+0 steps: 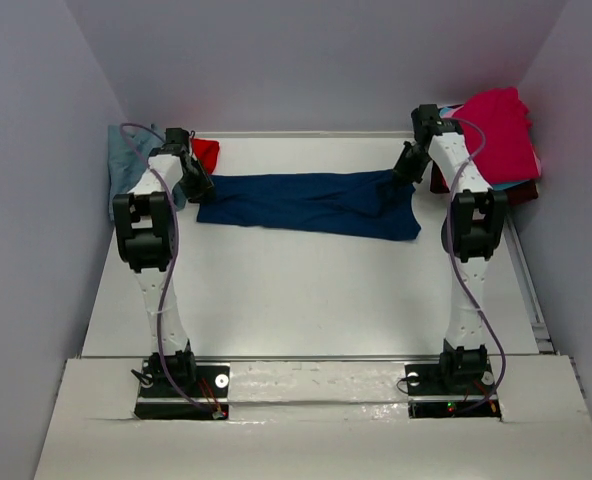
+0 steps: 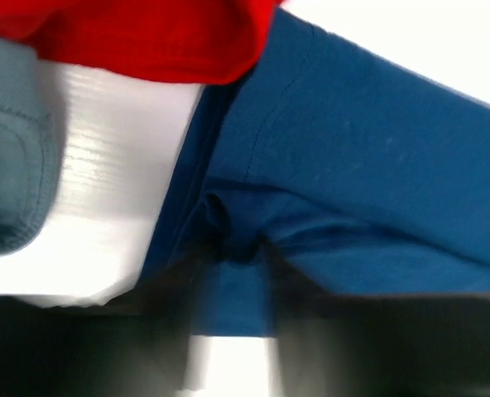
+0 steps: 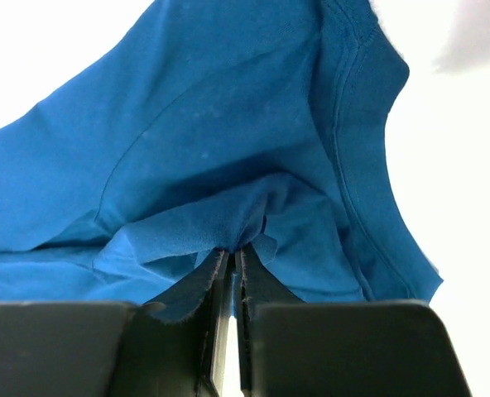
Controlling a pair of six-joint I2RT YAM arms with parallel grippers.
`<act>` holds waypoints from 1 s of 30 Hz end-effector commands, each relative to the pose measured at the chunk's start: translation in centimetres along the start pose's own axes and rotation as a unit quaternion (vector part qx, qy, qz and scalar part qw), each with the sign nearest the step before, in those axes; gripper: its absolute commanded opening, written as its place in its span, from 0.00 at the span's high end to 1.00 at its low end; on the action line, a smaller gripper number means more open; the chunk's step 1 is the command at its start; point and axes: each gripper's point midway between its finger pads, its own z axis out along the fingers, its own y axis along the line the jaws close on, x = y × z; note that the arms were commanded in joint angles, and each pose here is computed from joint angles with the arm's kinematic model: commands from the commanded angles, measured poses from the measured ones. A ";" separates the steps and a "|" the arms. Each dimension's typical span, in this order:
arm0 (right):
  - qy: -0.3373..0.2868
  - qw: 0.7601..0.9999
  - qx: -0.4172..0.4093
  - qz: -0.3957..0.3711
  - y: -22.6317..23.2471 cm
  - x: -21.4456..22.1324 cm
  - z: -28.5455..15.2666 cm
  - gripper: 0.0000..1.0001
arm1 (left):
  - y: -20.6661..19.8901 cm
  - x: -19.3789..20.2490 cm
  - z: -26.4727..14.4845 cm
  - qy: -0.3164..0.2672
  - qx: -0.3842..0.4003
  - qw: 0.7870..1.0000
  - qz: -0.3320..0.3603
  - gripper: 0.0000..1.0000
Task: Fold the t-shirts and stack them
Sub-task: Fold the tshirt
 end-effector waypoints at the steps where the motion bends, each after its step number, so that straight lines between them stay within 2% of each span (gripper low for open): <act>1: -0.014 0.999 -0.023 -0.016 0.8 -1.1 -0.4 0.71 | -0.8 -1.0 -1.2 -0.020 -0.013 1.000 0.018 0.38; 2: -0.019 0.999 -0.027 -0.021 0.9 -1.3 -0.6 0.63 | -0.7 -1.1 -1.6 -0.024 -0.015 0.999 0.019 0.32; 3: -0.023 0.999 -0.028 -0.022 0.9 -1.3 -0.7 0.47 | -1.0 -1.1 -1.6 -0.028 -0.018 0.999 0.024 0.28; 4: -0.025 0.999 -0.029 -0.024 0.9 -1.4 -0.8 0.41 | -0.9 -1.2 -1.9 -0.032 -0.020 0.999 0.023 0.23; 5: -0.029 0.999 -0.031 -0.027 1.0 -1.5 -1.1 0.37 | -1.0 -1.5 -2.3 -0.038 -0.020 0.999 0.024 0.17; 9: -0.034 0.998 -0.033 -0.029 1.1 -1.6 -1.9 0.28 | -1.8 -1.6 -3.6 -0.056 -0.022 0.998 0.031 0.13; 18: -0.021 0.999 -0.043 -0.024 0.9 0.3 -4.2 0.30 | -3.9 -0.8 -7.8 -0.089 -0.019 0.994 0.057 0.13; 23: 0.023 0.998 -0.053 -0.033 1.2 3.8 -3.3 0.47 | -5.1 0.4 -8.2 -0.079 -0.013 0.994 0.070 0.13; 30: 0.066 0.995 -0.062 -0.048 2.1 7.4 -1.3 0.49 | -5.8 1.7 -7.3 -0.063 -0.018 0.994 0.083 0.14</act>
